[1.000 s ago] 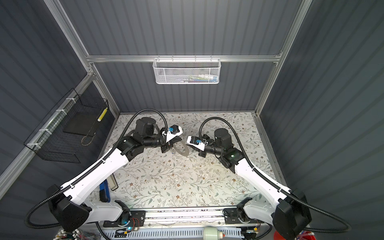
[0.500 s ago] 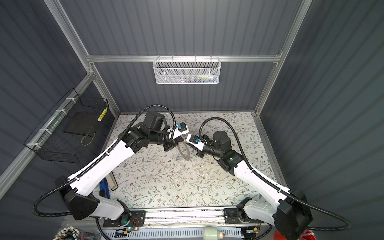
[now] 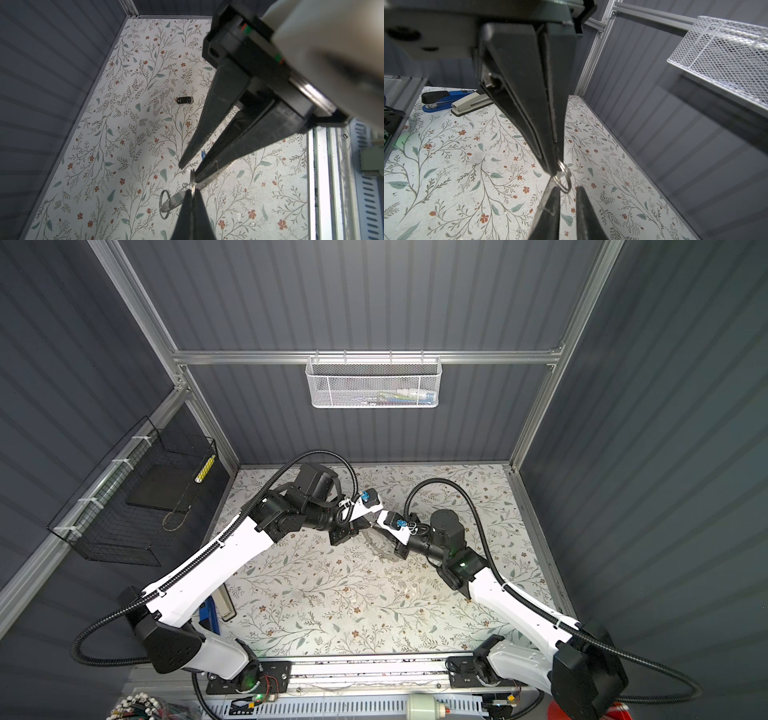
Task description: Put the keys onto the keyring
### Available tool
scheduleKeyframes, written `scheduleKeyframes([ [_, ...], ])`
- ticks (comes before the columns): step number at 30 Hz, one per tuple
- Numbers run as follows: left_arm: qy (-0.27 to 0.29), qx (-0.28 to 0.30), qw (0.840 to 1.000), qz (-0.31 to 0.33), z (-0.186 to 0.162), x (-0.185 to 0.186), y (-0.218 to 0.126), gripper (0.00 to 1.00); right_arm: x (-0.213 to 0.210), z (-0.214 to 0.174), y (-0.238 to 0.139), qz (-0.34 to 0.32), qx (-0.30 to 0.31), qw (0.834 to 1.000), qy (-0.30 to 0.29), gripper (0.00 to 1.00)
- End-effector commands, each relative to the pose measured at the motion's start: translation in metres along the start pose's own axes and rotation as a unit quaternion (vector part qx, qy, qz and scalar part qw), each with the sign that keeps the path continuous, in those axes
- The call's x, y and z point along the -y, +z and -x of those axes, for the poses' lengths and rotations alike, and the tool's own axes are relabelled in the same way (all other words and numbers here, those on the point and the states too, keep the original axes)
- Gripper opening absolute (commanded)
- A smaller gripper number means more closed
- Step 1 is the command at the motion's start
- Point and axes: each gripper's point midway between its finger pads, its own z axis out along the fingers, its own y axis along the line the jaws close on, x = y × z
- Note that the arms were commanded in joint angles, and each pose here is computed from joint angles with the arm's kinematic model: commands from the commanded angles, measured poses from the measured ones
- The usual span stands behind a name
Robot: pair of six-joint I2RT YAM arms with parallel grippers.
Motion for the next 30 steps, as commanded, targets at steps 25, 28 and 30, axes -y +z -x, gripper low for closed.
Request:
scheduleKeyframes([
  [25, 0.035, -0.012, 0.999, -0.005, 0.004, 0.006, 0.004, 0.0, 0.015, 0.018, -0.007, -0.012, 0.054, 0.997, 0.054, 0.2],
  [28, 0.037, -0.009, 0.999, -0.01, 0.005, 0.008, 0.005, 0.0, 0.014, 0.018, -0.005, -0.005, 0.054, 0.997, 0.06, 0.18],
  [30, 0.038, -0.003, 0.999, -0.011, 0.008, 0.009, 0.005, 0.0, 0.012, 0.018, -0.004, 0.003, 0.054, 0.997, 0.062, 0.16],
])
